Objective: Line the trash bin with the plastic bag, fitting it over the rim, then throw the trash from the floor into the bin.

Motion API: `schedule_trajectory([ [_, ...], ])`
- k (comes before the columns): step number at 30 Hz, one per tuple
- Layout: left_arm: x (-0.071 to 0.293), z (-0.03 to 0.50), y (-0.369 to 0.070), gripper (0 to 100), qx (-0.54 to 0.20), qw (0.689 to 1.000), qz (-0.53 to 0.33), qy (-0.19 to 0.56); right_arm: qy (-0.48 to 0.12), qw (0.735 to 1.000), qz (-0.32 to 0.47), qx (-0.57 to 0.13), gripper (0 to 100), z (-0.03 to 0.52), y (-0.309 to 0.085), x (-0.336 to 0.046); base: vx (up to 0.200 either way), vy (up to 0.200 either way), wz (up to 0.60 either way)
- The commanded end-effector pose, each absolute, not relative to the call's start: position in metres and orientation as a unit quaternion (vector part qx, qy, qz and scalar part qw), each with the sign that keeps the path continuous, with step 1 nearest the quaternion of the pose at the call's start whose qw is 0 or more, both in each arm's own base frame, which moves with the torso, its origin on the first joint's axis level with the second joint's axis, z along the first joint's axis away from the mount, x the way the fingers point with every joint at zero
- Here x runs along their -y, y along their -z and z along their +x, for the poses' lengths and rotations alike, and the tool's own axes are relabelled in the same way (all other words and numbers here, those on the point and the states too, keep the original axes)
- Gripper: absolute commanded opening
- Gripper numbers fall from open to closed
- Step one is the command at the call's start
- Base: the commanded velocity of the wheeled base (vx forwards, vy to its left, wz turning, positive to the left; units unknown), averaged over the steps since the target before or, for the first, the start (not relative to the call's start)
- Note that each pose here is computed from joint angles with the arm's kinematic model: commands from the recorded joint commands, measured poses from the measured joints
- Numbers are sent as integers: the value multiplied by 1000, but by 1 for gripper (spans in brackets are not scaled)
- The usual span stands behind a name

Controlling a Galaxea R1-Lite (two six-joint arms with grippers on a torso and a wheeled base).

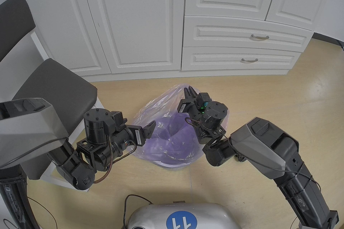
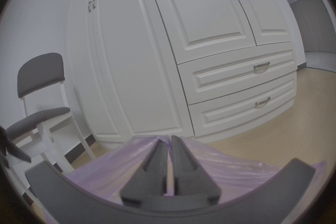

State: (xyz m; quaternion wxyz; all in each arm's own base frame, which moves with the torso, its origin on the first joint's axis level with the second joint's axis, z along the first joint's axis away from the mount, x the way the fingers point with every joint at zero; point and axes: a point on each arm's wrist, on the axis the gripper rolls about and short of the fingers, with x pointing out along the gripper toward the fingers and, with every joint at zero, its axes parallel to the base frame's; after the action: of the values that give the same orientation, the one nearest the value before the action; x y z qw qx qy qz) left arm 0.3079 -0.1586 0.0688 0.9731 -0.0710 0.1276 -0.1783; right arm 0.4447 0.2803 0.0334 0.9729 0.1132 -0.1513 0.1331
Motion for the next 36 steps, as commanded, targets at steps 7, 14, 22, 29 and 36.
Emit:
schedule_trajectory([
  [7, 172, 312, -32, 100, -150, 969, -54, 188, -136, 980, 97, 112, 100, 424, -30, -273, 0, 0, 0],
  [14, 169, 316, -29, 100, -152, 970, -52, 184, -186, 976, 76, 86, 100, 384, -92, -232, 0, 0, 0],
  [22, 170, 325, -33, 100, -143, 971, -55, 183, -178, 981, 59, 55, 100, 379, -123, -191, 0, 0, 0],
  [29, 184, 341, -47, 100, -188, 964, -38, 184, -139, 985, 19, -102, 100, 381, -118, -162, 0, 0, 0],
  [36, 189, 359, -53, 100, -244, 952, 59, 177, -114, 977, -1, -178, 100, 400, -73, -153, 0, 0, 0],
])
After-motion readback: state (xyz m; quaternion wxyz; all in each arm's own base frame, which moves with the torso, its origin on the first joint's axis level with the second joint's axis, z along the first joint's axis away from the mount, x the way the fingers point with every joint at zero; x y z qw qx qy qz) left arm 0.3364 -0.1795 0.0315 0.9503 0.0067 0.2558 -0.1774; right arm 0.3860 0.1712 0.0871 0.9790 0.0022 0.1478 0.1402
